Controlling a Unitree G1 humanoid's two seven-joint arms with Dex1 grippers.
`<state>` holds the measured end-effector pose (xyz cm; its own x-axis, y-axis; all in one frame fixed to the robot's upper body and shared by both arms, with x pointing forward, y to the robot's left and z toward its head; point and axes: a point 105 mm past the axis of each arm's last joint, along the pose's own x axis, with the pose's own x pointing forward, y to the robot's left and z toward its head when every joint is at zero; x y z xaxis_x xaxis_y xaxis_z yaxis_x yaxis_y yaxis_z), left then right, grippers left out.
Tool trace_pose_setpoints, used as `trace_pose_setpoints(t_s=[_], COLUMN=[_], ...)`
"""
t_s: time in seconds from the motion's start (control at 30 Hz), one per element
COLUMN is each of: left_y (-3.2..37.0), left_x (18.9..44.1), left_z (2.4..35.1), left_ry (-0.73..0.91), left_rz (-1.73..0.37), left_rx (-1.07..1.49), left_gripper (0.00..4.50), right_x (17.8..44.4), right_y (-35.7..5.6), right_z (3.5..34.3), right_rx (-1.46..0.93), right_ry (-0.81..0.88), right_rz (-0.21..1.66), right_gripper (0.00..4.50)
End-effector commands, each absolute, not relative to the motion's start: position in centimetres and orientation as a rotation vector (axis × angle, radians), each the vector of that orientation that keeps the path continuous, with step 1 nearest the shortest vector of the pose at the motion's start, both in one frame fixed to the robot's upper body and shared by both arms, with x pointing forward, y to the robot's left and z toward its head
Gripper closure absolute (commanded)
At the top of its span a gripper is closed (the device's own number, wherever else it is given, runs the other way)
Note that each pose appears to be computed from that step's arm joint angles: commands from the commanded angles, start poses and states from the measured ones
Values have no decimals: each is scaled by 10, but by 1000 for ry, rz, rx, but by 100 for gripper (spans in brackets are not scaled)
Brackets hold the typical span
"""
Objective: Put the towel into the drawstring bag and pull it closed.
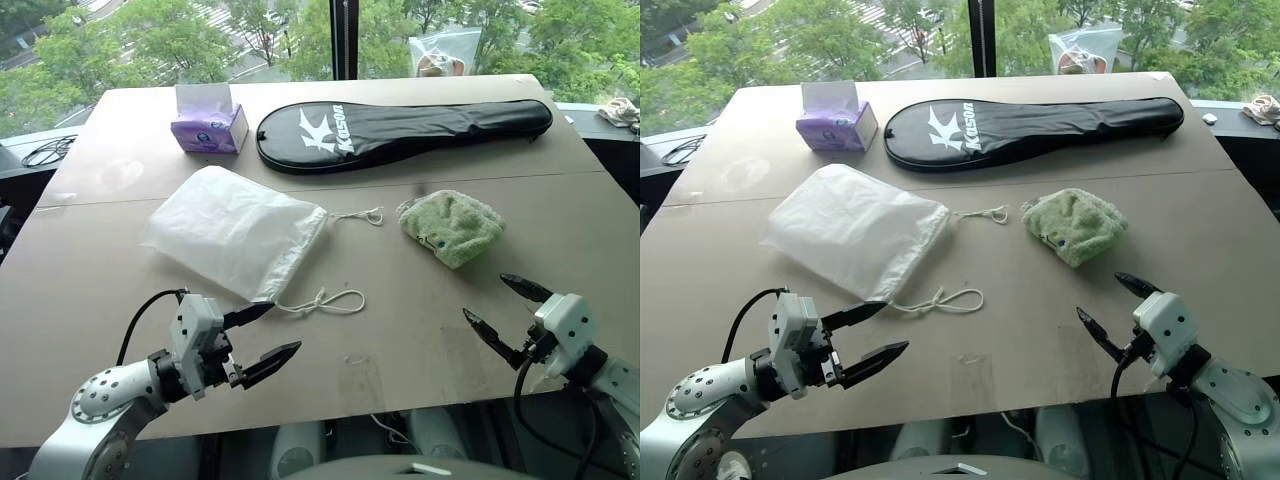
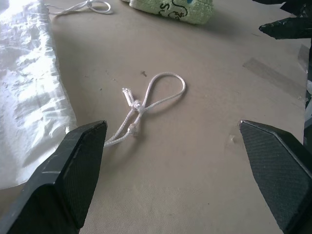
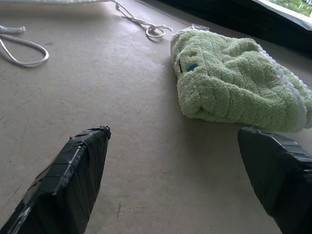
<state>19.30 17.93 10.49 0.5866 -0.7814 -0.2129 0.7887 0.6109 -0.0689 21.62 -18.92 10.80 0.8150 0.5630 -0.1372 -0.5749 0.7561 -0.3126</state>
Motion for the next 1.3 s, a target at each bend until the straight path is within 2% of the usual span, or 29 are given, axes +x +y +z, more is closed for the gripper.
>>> trace_pose_setpoints(t_s=[0.03,0.1,0.13,0.27,0.4,0.8,1.3], left_y=[180,191,192,187,170,154,167], left_x=[217,253,263,280,285,296,309], left_z=[120,126,130,134,131,127,126], left_ry=[120,82,66,6,-55,-68,-41], left_rz=[-766,-513,-445,-301,-311,-383,-293], left_rx=[125,240,291,595,710,715,851], left_gripper=[0,0,0,0,0,0,0], right_x=[217,217,215,201,199,198,197], right_y=[-172,-153,-146,-130,-126,-125,-126], right_z=[128,140,143,147,149,143,145], right_rx=[-360,-365,-364,-352,-347,-357,-357], right_ry=[-60,-112,-123,-124,-123,-98,-84], right_rz=[685,763,795,910,917,911,918], right_gripper=[3,3,3,3,3,3,3])
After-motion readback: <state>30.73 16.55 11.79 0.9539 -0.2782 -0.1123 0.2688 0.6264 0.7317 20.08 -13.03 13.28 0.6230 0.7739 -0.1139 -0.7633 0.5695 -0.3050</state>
